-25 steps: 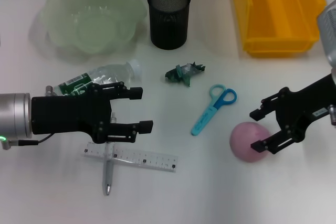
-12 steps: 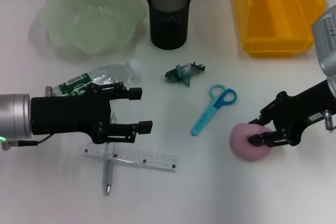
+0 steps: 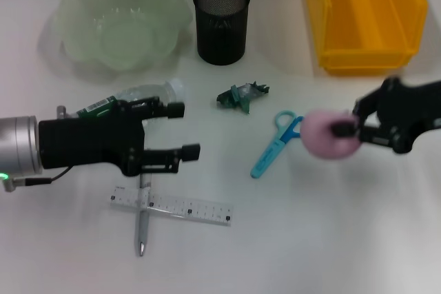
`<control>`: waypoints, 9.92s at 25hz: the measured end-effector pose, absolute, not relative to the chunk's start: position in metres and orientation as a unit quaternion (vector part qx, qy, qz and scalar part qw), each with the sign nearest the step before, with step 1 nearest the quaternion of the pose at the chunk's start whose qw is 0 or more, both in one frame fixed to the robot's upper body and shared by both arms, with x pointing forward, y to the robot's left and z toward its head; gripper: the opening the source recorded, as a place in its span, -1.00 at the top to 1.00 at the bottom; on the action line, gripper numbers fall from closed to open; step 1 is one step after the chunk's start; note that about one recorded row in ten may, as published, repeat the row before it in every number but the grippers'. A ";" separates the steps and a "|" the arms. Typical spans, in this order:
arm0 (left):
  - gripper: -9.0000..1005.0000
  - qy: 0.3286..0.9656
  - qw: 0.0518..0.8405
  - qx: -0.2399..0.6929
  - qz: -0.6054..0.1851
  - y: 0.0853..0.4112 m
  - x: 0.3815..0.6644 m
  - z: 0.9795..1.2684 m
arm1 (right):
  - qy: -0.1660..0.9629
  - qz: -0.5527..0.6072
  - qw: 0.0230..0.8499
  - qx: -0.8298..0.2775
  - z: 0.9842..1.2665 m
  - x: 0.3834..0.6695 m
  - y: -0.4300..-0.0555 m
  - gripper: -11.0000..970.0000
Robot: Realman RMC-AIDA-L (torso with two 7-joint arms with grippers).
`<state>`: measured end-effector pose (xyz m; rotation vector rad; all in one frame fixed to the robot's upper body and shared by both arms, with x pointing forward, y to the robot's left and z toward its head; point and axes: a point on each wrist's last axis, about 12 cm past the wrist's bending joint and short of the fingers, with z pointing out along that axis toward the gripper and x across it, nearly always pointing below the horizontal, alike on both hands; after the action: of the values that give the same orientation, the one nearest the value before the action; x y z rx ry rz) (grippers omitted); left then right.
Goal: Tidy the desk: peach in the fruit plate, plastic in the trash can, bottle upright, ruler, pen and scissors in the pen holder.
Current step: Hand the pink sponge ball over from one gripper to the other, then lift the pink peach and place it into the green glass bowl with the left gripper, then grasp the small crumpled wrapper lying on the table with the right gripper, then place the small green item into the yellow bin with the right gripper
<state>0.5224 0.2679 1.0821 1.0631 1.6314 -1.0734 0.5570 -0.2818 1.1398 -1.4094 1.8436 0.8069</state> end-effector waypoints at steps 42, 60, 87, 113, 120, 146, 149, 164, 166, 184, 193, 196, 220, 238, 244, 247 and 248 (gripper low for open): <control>-0.51 0.616 0.517 0.398 -0.441 0.229 0.540 1.081 | 0.571 0.444 0.550 -0.417 1.086 0.539 -0.219 0.84; 0.39 0.619 0.511 0.393 -0.449 0.228 0.541 1.083 | 0.577 0.450 0.544 -0.410 1.084 0.538 -0.219 0.78; 0.78 0.633 0.558 0.338 -0.417 0.235 0.555 1.086 | 0.588 0.416 0.596 -0.356 1.081 0.538 -0.235 -0.31; 0.76 0.755 0.619 0.098 -0.195 0.262 0.618 1.063 | 0.674 0.353 0.569 -0.311 1.047 0.534 -0.248 -0.41; 0.39 0.756 0.616 0.099 -0.200 0.259 0.617 1.061 | 0.680 0.345 0.568 -0.309 1.046 0.536 -0.250 -0.41; -0.61 0.646 0.532 0.315 -0.448 0.265 0.514 1.069 | 0.728 0.384 0.460 -0.332 1.112 0.593 -0.251 -0.41; -0.62 0.646 0.532 0.315 -0.448 0.265 0.514 1.069 | 0.750 0.366 0.408 -0.369 1.125 0.607 -0.241 -0.41; -0.64 0.669 0.504 0.322 -0.442 0.290 0.495 1.061 | 0.770 0.206 0.284 -0.532 1.128 0.636 -0.165 -0.41; -0.64 0.669 0.504 0.322 -0.441 0.290 0.495 1.060 | 0.767 0.192 0.278 -0.545 1.125 0.636 -0.159 -0.40; -0.64 0.667 0.513 0.321 -0.435 0.289 0.499 1.062 | 0.740 0.131 0.301 -0.587 1.108 0.643 -0.138 -0.40; -0.64 0.667 0.515 0.321 -0.432 0.289 0.501 1.063 | 0.715 0.094 0.316 -0.616 1.096 0.642 -0.123 -0.40; -0.64 0.667 0.516 0.320 -0.432 0.289 0.501 1.063 | 0.715 0.095 0.315 -0.617 1.095 0.642 -0.122 -0.39; -0.63 0.665 0.525 0.312 -0.429 0.289 0.503 1.064 | 0.727 0.123 0.345 -0.580 1.098 0.641 -0.134 0.72; -0.63 0.663 0.532 0.323 -0.416 0.285 0.518 1.071 | 0.673 0.336 0.579 -0.315 1.099 0.589 -0.231 0.91; -0.63 0.656 0.533 0.334 -0.417 0.280 0.525 1.076 | 0.625 0.310 0.684 -0.212 1.083 0.566 -0.260 0.92; -0.63 0.654 0.533 0.338 -0.416 0.279 0.527 1.077 | 0.624 0.274 0.715 -0.157 1.079 0.566 -0.272 0.92; -0.63 0.654 0.533 0.338 -0.416 0.279 0.527 1.077 | 0.624 0.262 0.722 -0.143 1.078 0.567 -0.275 0.92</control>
<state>0.5273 0.2788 1.0774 0.8055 1.5597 -0.9919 0.5672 -0.2755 1.0783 -0.3151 1.3787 0.5781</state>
